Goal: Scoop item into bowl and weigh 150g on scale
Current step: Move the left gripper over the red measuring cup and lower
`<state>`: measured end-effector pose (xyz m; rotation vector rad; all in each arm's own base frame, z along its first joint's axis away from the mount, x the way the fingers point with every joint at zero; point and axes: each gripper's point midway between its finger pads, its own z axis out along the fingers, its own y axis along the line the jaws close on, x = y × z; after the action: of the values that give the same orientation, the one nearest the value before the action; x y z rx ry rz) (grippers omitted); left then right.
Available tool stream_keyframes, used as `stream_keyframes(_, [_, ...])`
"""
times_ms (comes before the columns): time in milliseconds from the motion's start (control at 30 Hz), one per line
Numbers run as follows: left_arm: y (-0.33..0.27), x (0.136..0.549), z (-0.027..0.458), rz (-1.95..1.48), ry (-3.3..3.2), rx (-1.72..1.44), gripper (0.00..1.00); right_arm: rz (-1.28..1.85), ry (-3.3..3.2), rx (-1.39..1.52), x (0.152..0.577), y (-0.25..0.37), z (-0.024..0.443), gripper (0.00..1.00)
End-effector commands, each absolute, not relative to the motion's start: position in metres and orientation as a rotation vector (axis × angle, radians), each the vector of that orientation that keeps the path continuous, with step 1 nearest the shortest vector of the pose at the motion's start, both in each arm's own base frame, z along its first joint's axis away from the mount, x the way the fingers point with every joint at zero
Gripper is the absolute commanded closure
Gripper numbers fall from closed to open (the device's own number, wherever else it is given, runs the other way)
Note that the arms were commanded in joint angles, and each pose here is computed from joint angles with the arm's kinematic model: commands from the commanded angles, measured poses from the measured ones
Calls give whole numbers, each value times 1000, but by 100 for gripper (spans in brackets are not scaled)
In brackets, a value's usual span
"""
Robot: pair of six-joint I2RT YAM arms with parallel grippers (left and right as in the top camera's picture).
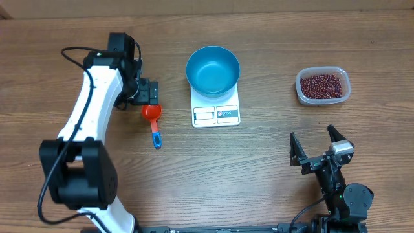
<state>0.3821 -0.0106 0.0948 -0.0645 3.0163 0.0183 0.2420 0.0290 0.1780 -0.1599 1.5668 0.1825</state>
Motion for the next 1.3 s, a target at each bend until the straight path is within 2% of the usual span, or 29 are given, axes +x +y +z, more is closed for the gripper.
stream_keyframes(0, [-3, 389, 84, 48, 3036, -79, 0, 187, 1564, -160, 242, 30, 176, 0])
stream_keyframes(367, [9, 386, 41, 51, 3140, -115, 0, 187, 1564, -160, 242, 30, 176, 0])
stream_keyframes(867, [9, 394, 35, 50, 3110, -87, 0, 187, 1563, -160, 242, 30, 176, 0])
stream_keyframes(1267, [8, 386, 5, 49, 3102, -84, 0, 187, 1563, -160, 242, 30, 176, 0])
